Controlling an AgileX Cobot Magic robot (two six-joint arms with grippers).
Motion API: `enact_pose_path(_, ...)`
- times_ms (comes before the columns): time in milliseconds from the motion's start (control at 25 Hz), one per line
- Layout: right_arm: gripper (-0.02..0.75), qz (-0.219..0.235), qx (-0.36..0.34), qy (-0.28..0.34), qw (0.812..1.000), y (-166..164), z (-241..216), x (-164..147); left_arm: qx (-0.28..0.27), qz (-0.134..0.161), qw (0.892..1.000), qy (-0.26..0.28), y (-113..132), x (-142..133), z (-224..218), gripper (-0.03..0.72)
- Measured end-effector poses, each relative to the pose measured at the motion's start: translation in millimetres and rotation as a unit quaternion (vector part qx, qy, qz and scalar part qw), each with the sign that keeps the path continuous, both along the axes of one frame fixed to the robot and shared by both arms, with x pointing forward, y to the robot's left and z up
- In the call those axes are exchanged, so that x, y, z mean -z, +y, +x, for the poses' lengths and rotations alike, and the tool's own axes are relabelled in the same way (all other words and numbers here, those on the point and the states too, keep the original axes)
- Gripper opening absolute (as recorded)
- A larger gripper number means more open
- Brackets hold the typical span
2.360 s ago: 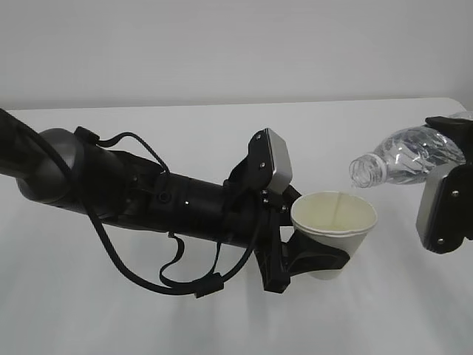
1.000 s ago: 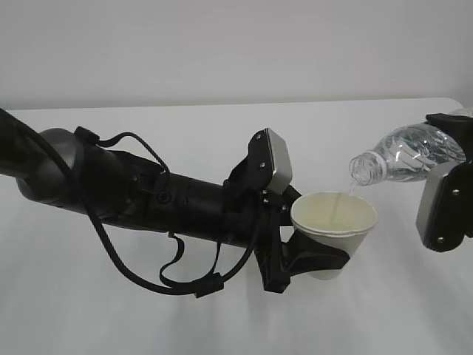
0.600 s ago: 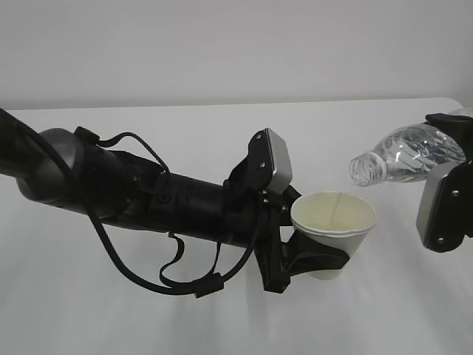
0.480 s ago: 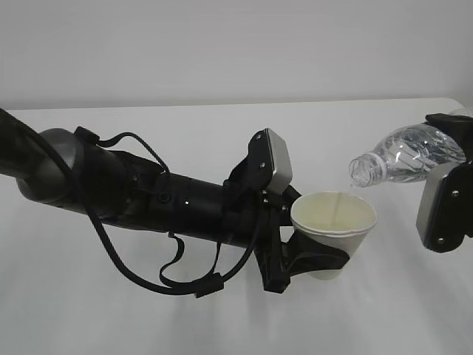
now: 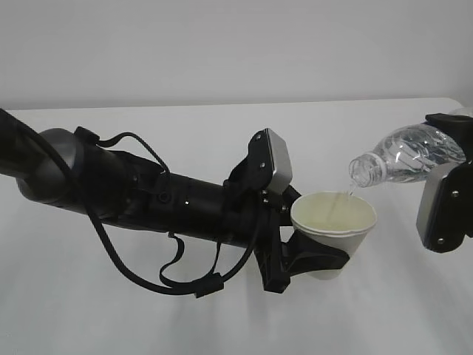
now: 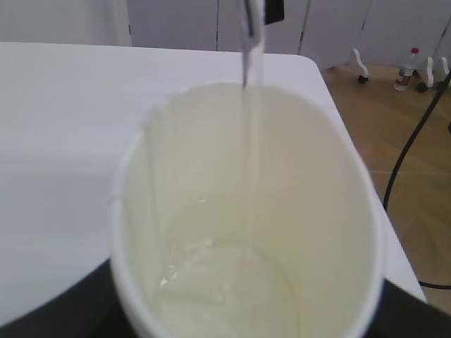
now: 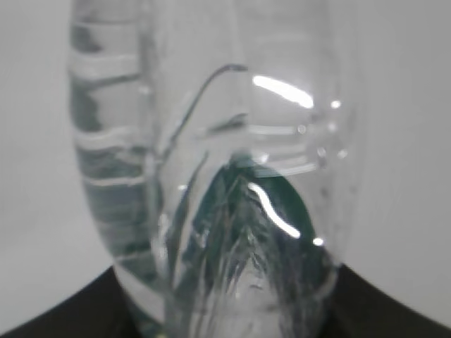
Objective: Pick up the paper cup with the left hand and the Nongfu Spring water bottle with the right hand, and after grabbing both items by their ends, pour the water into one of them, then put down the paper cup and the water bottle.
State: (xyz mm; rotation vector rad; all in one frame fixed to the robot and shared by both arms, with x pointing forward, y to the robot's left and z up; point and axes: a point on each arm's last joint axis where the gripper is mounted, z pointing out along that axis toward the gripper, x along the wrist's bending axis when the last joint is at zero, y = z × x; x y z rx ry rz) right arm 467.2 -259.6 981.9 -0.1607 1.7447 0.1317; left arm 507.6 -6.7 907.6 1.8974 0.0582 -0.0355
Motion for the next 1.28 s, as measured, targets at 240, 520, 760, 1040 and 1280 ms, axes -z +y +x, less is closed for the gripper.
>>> enact_pose_path(240, 0.349, 0.0, 0.0, 0.0, 1.0, 0.0, 0.0, 0.0, 0.0, 0.0, 1.0, 0.0, 0.0, 0.0, 0.0, 0.428)
enact_pose_path(520, 0.349, -0.002, 0.0, 0.0, 1.0, 0.0, 0.0, 0.0, -0.001, 0.001, 1.0, 0.0, 0.0, 0.1, 0.1, 0.428)
enact_pose_path(760, 0.349, -0.004, -0.001, -0.001, 1.0, 0.0, 0.0, 0.0, -0.001, 0.001, 1.0, 0.0, 0.0, 0.1, 0.1, 0.428)
enact_pose_path(1040, 0.349, -0.005, -0.002, -0.001, 1.0, 0.1, 0.0, 0.0, -0.001, 0.001, 1.0, 0.0, 0.1, 0.2, 0.1, 0.428)
enact_pose_path(1280, 0.349, -0.006, -0.002, -0.001, 1.0, 0.1, 0.0, 0.0, -0.001, 0.001, 1.0, 0.0, 0.1, 0.2, 0.1, 0.428)
